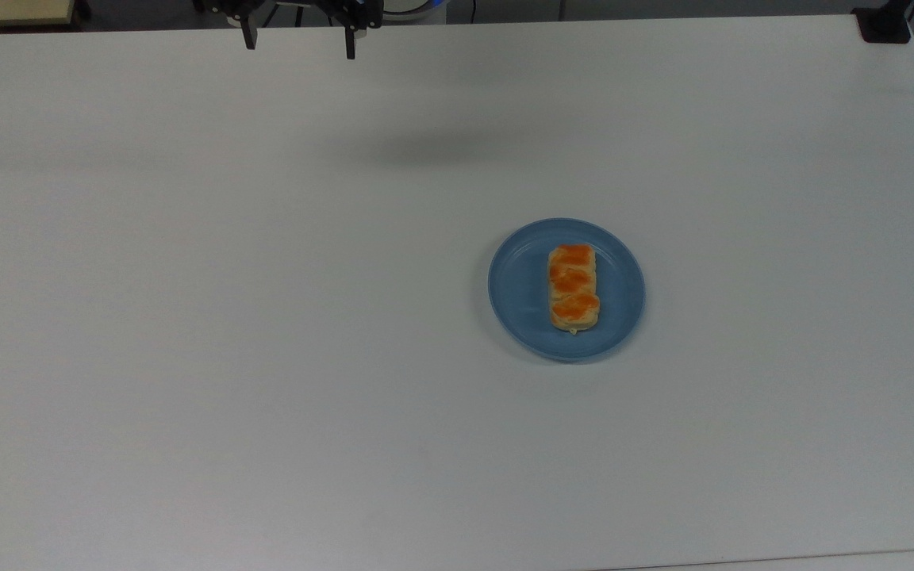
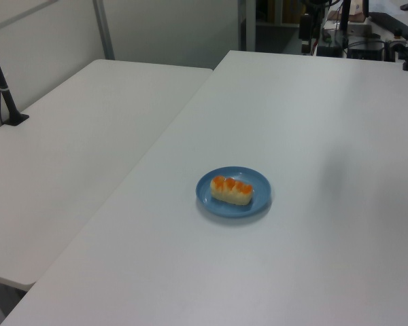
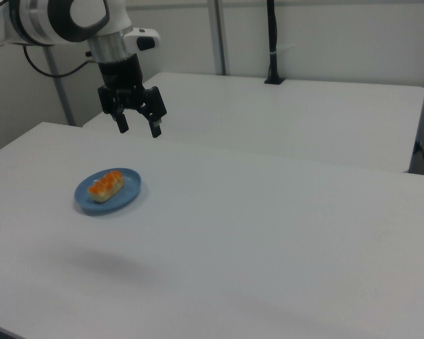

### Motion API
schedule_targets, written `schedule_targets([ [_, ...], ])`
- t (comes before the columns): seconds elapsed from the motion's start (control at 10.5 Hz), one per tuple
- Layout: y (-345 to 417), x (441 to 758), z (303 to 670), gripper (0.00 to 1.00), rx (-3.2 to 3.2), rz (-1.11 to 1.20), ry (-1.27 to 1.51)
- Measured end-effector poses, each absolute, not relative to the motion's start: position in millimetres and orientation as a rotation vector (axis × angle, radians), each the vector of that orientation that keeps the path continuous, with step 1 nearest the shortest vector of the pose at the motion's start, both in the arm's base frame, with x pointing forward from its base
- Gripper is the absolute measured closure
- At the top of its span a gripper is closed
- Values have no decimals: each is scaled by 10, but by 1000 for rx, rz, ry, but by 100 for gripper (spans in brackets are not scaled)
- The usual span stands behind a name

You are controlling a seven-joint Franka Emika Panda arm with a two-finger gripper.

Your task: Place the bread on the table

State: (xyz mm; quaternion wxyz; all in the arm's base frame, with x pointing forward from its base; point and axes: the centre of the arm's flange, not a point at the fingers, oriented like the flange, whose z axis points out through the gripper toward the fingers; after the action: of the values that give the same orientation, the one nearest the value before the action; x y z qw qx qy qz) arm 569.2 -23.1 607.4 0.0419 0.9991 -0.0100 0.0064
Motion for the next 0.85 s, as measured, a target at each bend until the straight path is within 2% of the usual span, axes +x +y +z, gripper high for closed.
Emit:
schedule_targets([
  [0.85,-233,5693,6081,0,3064,22,-33],
])
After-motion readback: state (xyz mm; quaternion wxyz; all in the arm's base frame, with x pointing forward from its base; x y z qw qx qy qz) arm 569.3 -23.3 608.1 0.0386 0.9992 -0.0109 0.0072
